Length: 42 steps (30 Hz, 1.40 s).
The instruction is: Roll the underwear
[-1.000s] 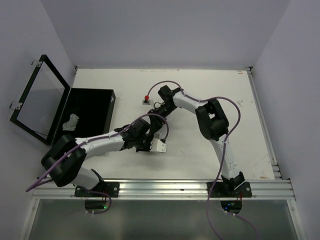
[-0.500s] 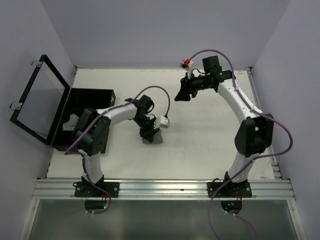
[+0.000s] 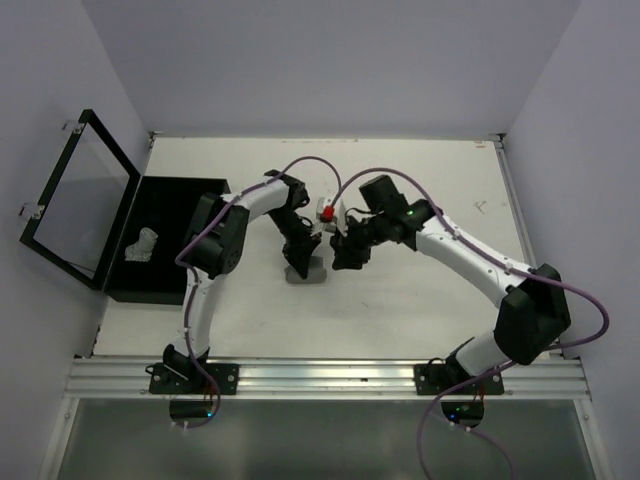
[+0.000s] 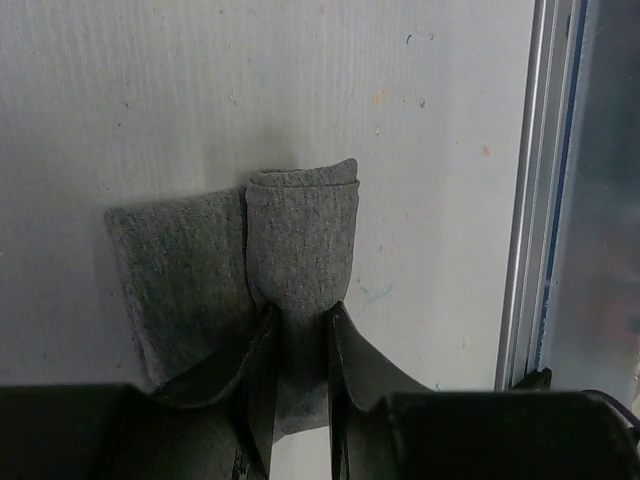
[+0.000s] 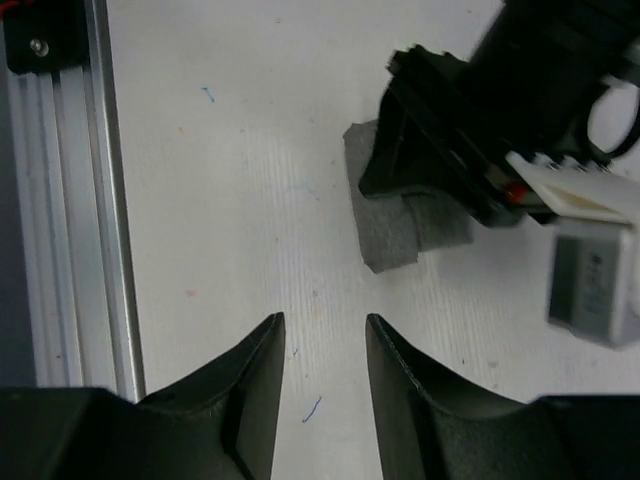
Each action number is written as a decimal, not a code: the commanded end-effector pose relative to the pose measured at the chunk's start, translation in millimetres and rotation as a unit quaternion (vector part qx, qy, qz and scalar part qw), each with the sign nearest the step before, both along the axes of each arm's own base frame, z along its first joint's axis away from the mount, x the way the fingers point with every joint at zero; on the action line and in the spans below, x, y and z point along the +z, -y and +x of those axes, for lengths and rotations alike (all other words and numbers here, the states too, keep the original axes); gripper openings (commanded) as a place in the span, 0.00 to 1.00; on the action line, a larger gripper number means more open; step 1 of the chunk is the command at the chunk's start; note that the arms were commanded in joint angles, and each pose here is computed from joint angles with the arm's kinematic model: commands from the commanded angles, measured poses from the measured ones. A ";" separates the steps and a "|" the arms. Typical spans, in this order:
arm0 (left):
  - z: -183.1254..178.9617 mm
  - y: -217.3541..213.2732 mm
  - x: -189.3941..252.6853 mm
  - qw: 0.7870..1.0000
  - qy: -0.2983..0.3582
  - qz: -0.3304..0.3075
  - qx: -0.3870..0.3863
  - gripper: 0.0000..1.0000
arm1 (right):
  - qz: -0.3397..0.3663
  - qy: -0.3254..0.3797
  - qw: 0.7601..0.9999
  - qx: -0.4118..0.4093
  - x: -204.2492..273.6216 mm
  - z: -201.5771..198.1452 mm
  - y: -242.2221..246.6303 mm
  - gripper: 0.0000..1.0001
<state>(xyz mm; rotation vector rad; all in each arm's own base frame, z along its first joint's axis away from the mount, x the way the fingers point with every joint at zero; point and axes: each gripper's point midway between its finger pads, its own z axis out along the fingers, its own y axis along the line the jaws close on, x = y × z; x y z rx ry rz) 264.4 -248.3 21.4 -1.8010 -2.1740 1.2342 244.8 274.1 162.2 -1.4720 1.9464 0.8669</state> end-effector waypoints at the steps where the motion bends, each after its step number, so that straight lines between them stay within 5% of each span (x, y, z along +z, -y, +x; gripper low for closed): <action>1: 23.4 -24.4 -74.3 0.995 0.058 0.039 -0.066 0.25 | -0.031 0.129 0.991 0.007 -6.4 20.5 -18.8 0.42; 13: 19.1 -28.5 -78.9 0.996 0.052 0.039 -0.061 0.28 | -0.075 0.245 0.965 0.061 -88.5 26.2 -67.9 0.46; 22: 17.1 -30.2 -84.8 0.996 0.052 0.040 -0.059 0.30 | -0.069 0.243 0.963 0.088 -110.0 23.4 -75.2 0.48; 34: 16.5 -32.0 -87.1 0.996 0.049 0.045 -0.062 0.30 | -0.067 0.209 0.960 0.171 -78.4 -3.2 -74.1 0.41; 42: 14.8 -31.2 -84.8 0.996 0.045 0.041 -0.062 0.30 | -0.096 0.225 0.950 0.193 -120.2 7.0 -72.7 0.46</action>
